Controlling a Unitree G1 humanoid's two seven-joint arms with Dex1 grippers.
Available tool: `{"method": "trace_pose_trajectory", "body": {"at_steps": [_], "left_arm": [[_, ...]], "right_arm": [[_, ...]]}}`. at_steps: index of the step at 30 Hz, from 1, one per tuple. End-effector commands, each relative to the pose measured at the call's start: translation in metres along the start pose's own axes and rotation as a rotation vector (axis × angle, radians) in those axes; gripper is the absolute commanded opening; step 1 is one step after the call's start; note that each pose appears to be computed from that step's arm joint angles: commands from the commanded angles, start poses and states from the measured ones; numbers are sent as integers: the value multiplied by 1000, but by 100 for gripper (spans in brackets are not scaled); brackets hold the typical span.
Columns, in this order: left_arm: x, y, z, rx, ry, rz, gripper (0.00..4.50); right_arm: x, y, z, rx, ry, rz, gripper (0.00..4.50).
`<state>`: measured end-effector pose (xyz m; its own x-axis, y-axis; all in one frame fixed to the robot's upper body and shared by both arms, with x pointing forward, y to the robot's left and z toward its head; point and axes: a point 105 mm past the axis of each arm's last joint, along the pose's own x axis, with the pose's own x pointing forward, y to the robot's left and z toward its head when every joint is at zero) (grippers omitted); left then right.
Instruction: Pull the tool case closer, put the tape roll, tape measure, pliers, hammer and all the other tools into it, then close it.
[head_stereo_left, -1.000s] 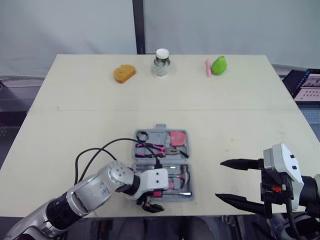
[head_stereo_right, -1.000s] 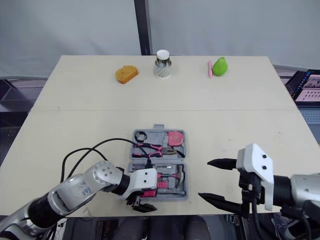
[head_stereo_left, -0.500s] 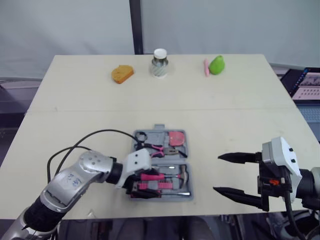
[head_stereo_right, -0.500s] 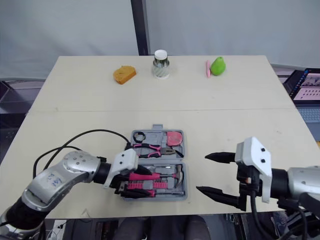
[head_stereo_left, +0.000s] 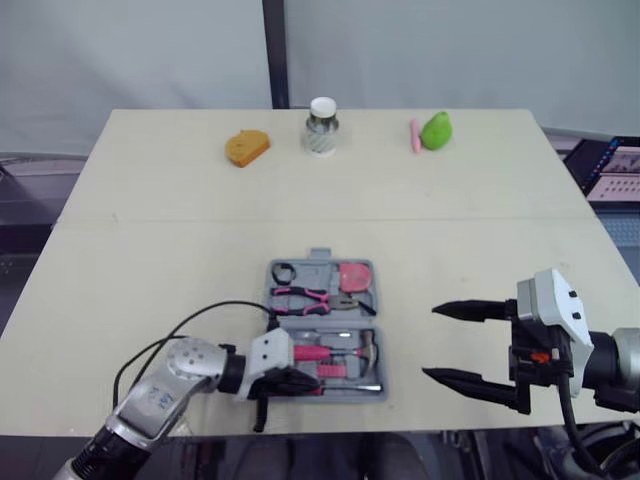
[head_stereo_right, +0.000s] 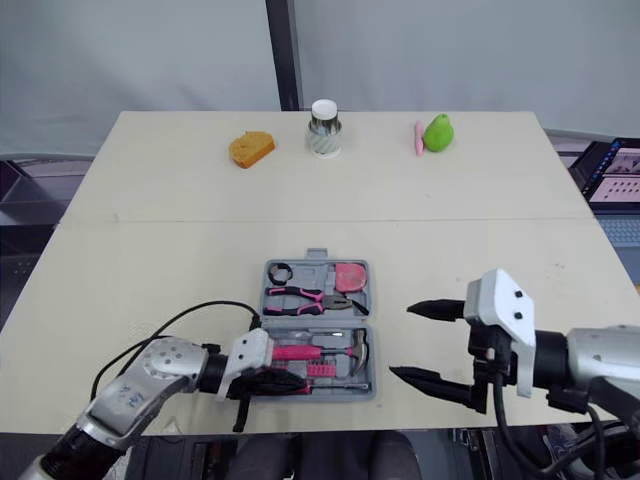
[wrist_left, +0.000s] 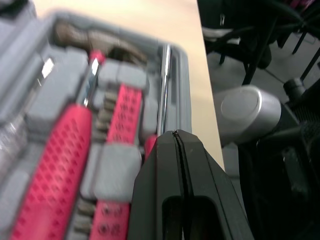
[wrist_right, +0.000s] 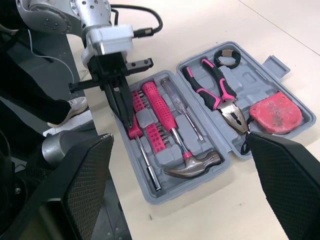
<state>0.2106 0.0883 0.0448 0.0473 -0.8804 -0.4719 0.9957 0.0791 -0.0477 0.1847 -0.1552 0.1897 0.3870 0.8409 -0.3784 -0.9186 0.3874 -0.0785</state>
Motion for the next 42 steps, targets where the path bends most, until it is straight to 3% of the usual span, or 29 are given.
{"method": "trace_pose_trajectory", "body": {"at_steps": [1, 30, 37, 42], "left_arm": [[1, -1, -5, 20, 26, 3, 4], [6, 1, -40, -97, 145, 22, 4], [-15, 7, 12, -157, -78, 24, 4], [-76, 43, 28, -194, -152, 288, 4]], "right_arm": [[-1, 4, 7, -37, -18, -9, 450], [-2, 5, 6, -28, -8, -17, 450], [-3, -8, -3, 22, -41, -55, 450], [-7, -40, -37, 122, -64, -166, 450]]}}
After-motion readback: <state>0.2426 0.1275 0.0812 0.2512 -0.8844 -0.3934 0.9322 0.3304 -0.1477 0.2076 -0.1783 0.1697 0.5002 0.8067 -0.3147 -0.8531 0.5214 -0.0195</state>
